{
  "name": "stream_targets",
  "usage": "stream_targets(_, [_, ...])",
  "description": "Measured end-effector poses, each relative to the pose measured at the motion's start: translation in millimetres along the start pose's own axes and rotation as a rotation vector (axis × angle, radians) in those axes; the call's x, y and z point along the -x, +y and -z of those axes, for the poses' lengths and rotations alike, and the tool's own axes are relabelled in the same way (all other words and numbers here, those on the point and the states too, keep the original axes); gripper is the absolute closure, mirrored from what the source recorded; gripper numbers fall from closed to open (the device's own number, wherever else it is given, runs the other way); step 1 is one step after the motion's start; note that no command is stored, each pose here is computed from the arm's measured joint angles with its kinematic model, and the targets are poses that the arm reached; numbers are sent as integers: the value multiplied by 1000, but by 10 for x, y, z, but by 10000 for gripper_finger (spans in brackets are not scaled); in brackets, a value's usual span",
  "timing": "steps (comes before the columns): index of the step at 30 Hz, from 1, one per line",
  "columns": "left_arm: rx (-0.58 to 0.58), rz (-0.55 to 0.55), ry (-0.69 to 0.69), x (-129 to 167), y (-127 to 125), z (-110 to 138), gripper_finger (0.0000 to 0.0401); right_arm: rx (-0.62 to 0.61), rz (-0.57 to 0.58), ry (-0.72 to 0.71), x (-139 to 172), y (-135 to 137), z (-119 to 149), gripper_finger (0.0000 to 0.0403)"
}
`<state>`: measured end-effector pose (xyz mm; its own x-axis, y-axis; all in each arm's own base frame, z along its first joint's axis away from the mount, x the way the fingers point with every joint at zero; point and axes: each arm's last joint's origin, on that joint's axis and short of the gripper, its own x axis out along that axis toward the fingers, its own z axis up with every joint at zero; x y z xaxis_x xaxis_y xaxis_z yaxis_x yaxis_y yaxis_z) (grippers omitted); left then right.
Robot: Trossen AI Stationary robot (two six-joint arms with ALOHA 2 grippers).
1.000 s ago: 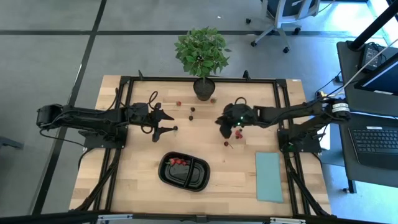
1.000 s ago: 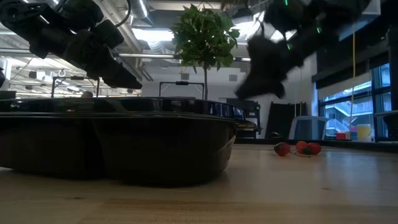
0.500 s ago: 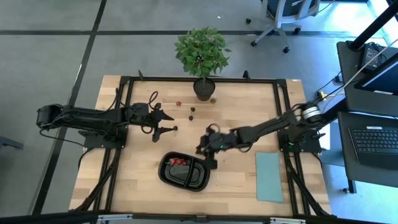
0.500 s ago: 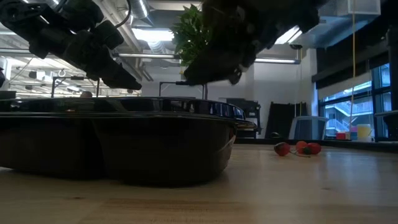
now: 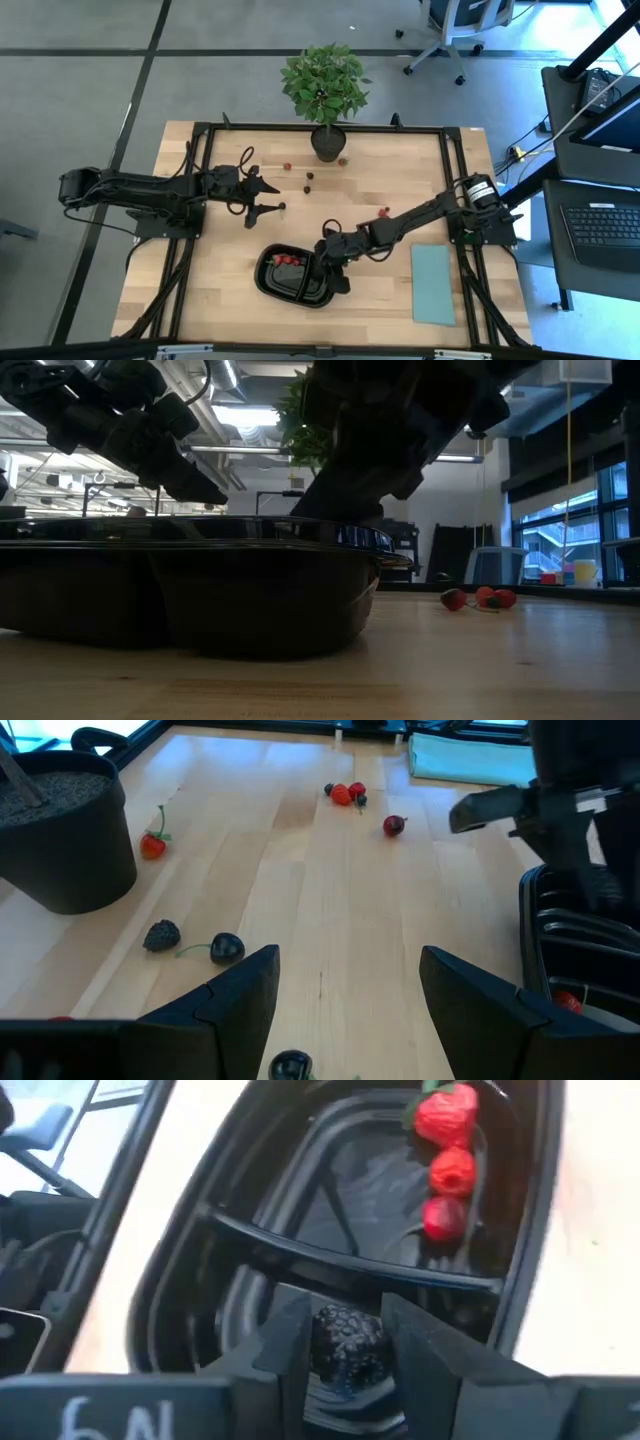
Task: Pick and placing Produce into tupperware
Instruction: Put the right blackberry into the right side of the black container, then put the bottom red cherry into the black container with the other red fruits
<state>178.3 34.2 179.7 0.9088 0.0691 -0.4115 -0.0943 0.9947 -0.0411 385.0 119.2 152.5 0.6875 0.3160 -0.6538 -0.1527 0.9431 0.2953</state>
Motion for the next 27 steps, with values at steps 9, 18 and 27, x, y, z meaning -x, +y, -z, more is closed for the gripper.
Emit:
stream_targets(9, [0, 0, 0, 0, 0, 0, 165, 0, -2, 3, 1, 3, 3, 273])
stream_targets(18, [0, 0, 0, 0, 0, 0, 165, -2, -2, 3, 1, 3, 3, 271])
stream_targets(27, [0, 0, 0, 0, 0, 0, 165, -26, -3, 3, 2, 1, 1, 201])
